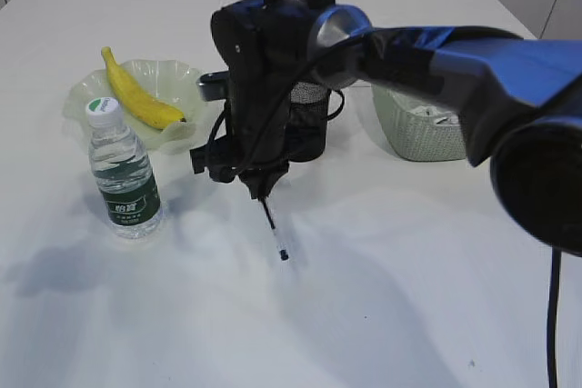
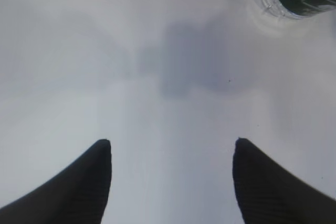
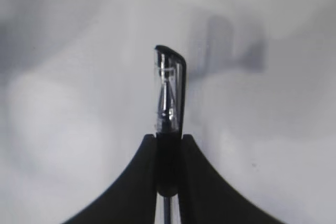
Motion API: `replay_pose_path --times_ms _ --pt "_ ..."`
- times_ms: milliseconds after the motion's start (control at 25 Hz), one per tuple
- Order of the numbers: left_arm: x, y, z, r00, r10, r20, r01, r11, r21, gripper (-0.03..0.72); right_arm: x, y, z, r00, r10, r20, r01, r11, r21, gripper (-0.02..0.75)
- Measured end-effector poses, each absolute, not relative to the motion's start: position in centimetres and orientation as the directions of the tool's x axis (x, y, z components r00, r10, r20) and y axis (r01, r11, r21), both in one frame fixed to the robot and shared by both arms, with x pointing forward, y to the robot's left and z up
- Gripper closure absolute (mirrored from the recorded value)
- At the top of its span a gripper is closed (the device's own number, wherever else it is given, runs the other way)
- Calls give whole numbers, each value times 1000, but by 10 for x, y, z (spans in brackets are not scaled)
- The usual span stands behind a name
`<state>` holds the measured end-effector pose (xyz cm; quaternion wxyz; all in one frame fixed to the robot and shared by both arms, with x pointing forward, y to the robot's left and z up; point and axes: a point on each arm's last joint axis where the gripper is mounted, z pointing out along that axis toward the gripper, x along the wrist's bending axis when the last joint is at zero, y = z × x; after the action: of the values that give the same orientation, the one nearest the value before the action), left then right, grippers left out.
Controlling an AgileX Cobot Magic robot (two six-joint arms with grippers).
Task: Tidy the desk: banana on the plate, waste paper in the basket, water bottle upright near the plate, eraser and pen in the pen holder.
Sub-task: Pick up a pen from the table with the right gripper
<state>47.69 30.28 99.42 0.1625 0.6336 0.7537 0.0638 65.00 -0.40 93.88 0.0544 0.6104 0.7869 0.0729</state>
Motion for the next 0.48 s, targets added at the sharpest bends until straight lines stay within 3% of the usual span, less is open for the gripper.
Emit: replay_pose_path --times_ms 120,360,480 --pt "477 303 994 -144 976 -164 934 189 302 178 641 -13 954 -287 957 -30 940 288 182 684" --pt "477 303 994 -144 976 -164 934 189 302 178 601 -43 945 -335 938 -89 940 339 37 684" --pt "476 303 994 -144 976 -164 937 188 293 179 579 -63 946 -339 937 -84 938 343 41 684"
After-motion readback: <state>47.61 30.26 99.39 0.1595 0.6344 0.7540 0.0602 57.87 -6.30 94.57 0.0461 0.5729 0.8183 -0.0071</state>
